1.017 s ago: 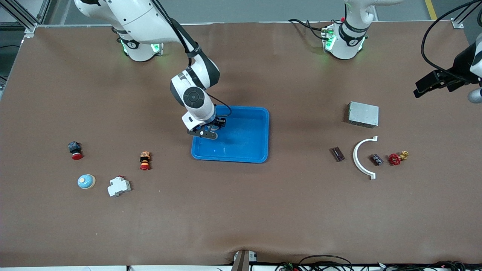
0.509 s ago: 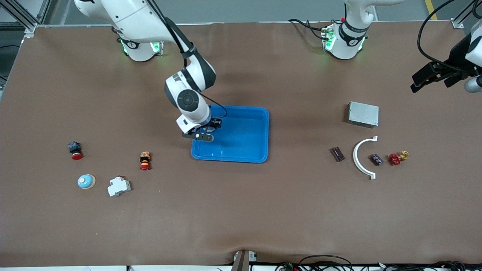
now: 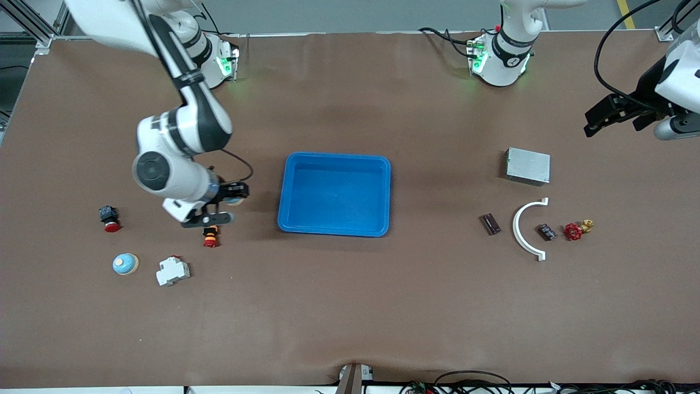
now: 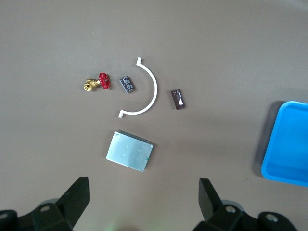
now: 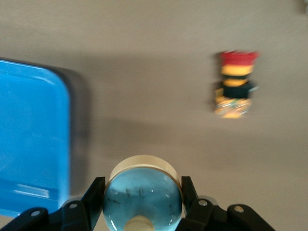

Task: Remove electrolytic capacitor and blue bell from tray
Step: 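Carry the blue bell with the right gripper toward the red button, then lower the bell onto the table and open the right gripper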

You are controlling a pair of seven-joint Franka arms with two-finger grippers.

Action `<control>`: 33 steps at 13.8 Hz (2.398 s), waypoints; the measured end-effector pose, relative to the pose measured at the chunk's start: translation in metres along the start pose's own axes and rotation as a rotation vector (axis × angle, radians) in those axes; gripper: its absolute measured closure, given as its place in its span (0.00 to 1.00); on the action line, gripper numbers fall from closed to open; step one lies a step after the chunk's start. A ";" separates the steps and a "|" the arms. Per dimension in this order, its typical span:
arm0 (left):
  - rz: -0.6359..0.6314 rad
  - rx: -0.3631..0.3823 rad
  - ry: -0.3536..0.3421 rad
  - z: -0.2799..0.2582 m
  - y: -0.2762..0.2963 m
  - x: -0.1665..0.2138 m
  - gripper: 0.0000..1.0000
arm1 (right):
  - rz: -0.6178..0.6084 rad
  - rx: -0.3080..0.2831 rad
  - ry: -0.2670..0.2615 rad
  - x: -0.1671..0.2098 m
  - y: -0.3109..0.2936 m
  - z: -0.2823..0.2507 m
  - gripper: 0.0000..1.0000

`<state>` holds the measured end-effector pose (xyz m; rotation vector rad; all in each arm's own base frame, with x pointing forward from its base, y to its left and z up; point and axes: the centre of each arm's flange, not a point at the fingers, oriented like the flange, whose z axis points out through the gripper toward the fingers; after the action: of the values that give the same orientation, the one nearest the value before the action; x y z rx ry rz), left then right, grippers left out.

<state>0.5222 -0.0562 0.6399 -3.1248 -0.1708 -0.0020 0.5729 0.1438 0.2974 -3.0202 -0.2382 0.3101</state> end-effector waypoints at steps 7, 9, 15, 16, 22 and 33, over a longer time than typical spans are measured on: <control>0.000 -0.001 0.013 -0.013 0.001 -0.003 0.00 | -0.214 -0.075 0.008 -0.001 0.132 -0.010 0.32; 0.000 0.000 0.010 -0.011 0.000 -0.002 0.00 | -0.261 -0.129 0.003 0.000 0.151 -0.007 0.32; 0.001 0.000 0.009 -0.010 0.001 -0.001 0.00 | -0.333 -0.184 0.027 0.005 0.236 0.048 0.32; 0.002 0.000 0.010 -0.011 0.002 -0.001 0.00 | -0.332 -0.175 0.021 0.006 0.240 0.065 0.32; 0.004 -0.001 0.012 -0.012 0.003 -0.002 0.00 | -0.320 -0.138 -0.001 0.014 0.216 0.093 0.32; 0.007 0.000 0.007 -0.009 0.004 0.000 0.00 | -0.277 -0.129 -0.020 0.016 0.209 0.094 0.00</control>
<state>0.5229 -0.0603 0.6490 -3.1248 -0.1599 -0.0122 0.5988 -0.0516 0.1793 -3.0532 -0.6954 0.3110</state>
